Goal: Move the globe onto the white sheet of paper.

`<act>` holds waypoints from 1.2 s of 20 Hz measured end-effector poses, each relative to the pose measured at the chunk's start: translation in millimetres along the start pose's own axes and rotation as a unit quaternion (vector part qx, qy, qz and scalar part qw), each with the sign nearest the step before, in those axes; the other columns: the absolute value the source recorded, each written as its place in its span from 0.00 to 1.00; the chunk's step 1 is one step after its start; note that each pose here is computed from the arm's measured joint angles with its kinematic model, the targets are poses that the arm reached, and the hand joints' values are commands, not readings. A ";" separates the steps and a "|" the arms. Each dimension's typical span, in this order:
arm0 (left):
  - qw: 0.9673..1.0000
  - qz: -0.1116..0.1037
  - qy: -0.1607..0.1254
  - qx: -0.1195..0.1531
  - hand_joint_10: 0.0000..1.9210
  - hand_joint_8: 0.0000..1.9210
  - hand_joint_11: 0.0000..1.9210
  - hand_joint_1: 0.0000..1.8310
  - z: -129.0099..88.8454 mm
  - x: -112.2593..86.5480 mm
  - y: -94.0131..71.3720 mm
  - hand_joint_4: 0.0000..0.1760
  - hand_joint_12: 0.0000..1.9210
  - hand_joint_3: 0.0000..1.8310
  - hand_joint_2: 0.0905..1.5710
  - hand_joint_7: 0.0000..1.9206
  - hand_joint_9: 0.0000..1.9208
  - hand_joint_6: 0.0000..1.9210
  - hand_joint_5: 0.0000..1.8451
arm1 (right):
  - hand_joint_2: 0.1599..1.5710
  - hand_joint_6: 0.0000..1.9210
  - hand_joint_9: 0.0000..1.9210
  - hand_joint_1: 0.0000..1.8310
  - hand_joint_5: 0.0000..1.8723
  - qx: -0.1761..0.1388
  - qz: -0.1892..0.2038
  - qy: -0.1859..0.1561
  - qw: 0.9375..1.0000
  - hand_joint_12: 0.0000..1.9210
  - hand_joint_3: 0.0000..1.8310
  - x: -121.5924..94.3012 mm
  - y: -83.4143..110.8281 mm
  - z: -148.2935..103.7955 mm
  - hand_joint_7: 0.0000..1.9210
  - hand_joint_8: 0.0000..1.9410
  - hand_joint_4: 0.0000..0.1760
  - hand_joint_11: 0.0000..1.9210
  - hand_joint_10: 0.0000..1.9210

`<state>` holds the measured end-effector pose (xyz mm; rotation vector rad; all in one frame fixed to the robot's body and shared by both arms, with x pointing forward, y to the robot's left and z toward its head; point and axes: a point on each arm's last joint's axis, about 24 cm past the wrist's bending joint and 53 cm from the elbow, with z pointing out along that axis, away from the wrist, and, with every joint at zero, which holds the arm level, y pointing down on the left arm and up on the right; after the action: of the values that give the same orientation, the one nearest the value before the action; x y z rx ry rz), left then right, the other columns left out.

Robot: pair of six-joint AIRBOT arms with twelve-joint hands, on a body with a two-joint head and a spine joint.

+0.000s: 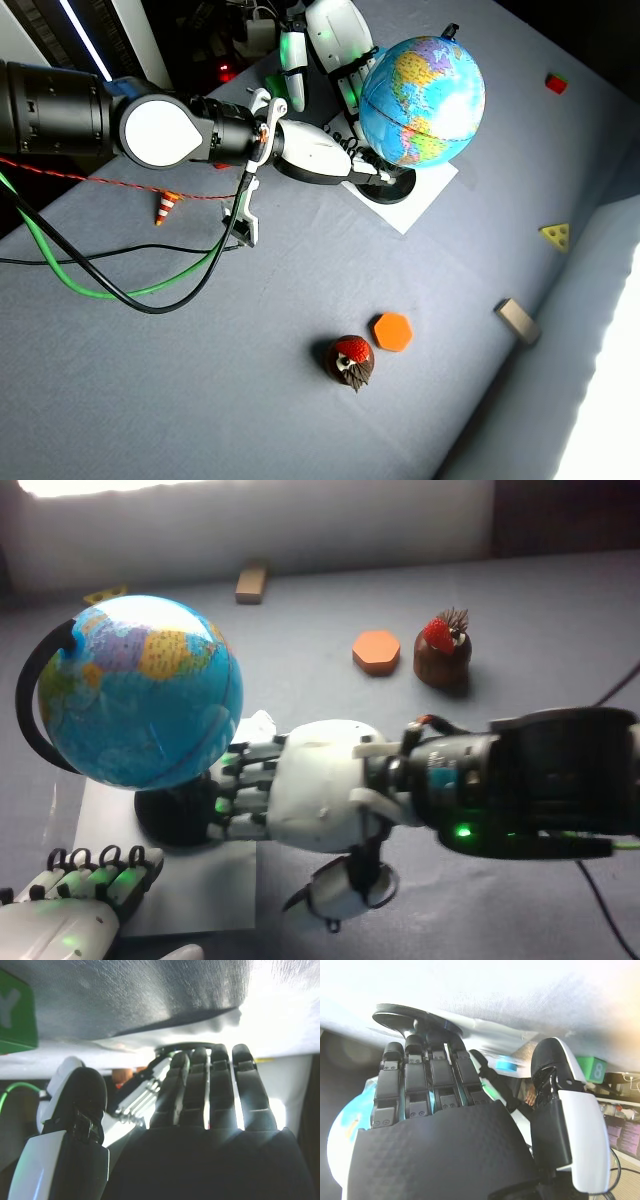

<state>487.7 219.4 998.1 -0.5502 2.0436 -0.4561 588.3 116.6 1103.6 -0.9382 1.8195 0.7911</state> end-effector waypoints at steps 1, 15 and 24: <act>1.000 -0.005 0.000 -0.008 0.00 0.00 0.00 0.00 -1.5 0.2 2.3 0.00 0.02 0.00 0.80 0.02 0.02 0.00 0.01 | 0.74 0.00 0.04 0.00 0.07 0.006 0.003 -0.002 1.000 0.00 0.00 -0.8 -6.2 -7.8 0.07 0.00 0.00 0.00 0.00; 0.995 -0.058 0.056 -0.061 0.00 0.00 0.00 0.00 -15.9 6.0 -62.2 0.00 0.01 0.00 0.80 0.01 0.02 0.00 0.01 | 0.74 0.00 0.04 0.00 0.07 0.122 0.304 0.004 0.945 0.00 0.00 4.9 -39.3 -132.4 0.07 0.00 0.00 0.00 0.00; 0.992 -0.067 0.075 -0.071 0.00 0.00 0.00 0.00 -26.2 5.2 -111.7 0.00 0.01 0.00 0.80 0.01 0.02 0.00 0.01 | 0.74 0.00 0.04 0.00 0.07 0.223 0.294 -0.104 0.924 0.00 0.00 -9.6 -45.7 -172.7 0.07 0.00 0.00 0.00 0.00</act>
<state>484.9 126.4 1065.5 -0.7636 2.2034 -0.4438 556.1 -45.6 1171.9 0.0014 1.9880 0.7431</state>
